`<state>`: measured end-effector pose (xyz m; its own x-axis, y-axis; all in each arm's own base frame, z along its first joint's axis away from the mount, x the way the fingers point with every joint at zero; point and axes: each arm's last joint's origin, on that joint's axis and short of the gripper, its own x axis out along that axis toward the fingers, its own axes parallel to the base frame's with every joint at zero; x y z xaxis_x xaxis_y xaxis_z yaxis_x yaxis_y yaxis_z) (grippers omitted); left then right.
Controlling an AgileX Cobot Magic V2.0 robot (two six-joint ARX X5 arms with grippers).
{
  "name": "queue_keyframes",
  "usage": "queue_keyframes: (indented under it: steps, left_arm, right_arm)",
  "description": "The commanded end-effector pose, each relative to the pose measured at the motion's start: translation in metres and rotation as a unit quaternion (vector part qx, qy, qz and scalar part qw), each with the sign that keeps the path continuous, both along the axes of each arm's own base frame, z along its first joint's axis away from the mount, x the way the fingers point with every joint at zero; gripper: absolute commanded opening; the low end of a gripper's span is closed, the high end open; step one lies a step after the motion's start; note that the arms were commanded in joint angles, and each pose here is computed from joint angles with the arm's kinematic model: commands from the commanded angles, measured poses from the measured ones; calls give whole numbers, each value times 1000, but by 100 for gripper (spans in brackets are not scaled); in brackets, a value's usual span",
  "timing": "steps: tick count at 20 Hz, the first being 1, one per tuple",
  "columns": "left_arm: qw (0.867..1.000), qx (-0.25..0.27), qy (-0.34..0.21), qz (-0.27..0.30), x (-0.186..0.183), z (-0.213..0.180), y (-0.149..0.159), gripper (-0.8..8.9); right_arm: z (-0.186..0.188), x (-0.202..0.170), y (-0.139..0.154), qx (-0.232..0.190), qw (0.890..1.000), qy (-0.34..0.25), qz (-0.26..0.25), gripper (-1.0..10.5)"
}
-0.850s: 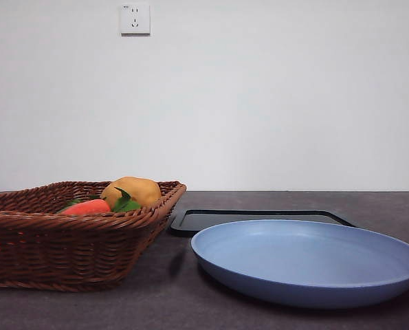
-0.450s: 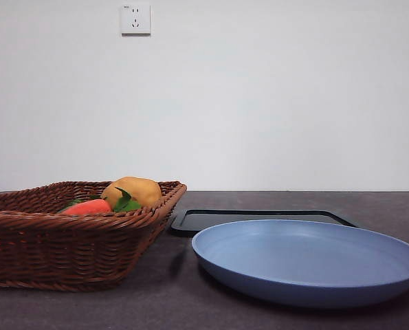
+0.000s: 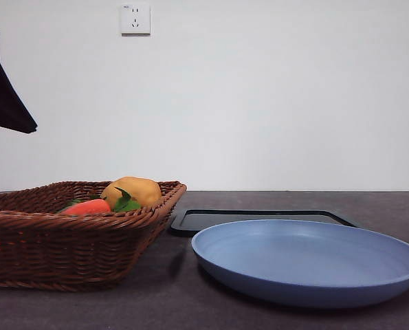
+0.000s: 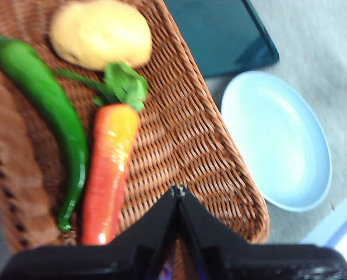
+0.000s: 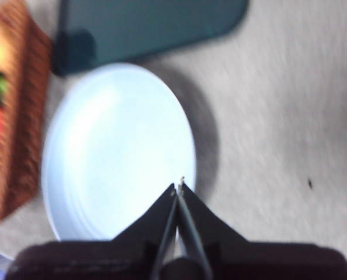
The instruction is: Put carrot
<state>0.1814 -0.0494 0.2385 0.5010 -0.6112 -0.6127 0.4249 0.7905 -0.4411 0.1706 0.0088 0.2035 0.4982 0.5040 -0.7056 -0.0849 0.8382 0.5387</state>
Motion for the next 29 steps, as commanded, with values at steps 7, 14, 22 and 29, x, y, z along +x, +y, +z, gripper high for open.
queue_keyframes:
  steps: [7,14,22,29]
  left_arm:
    - [1000,3,-22,-15,2,5,-6,248]
    - [1000,4,-22,-15,2,5,-6,248]
    - [999,19,-26,0,3,5,-5,275]
    - [996,66,-51,-31,5,0,-26,338]
  right_arm:
    - [-19,18,23,-52,997,48,23,211]
    - [-44,41,40,-40,997,65,33,205]
    - [-58,48,43,-41,995,85,31,4]
    - [-31,33,39,-31,998,56,19,4]
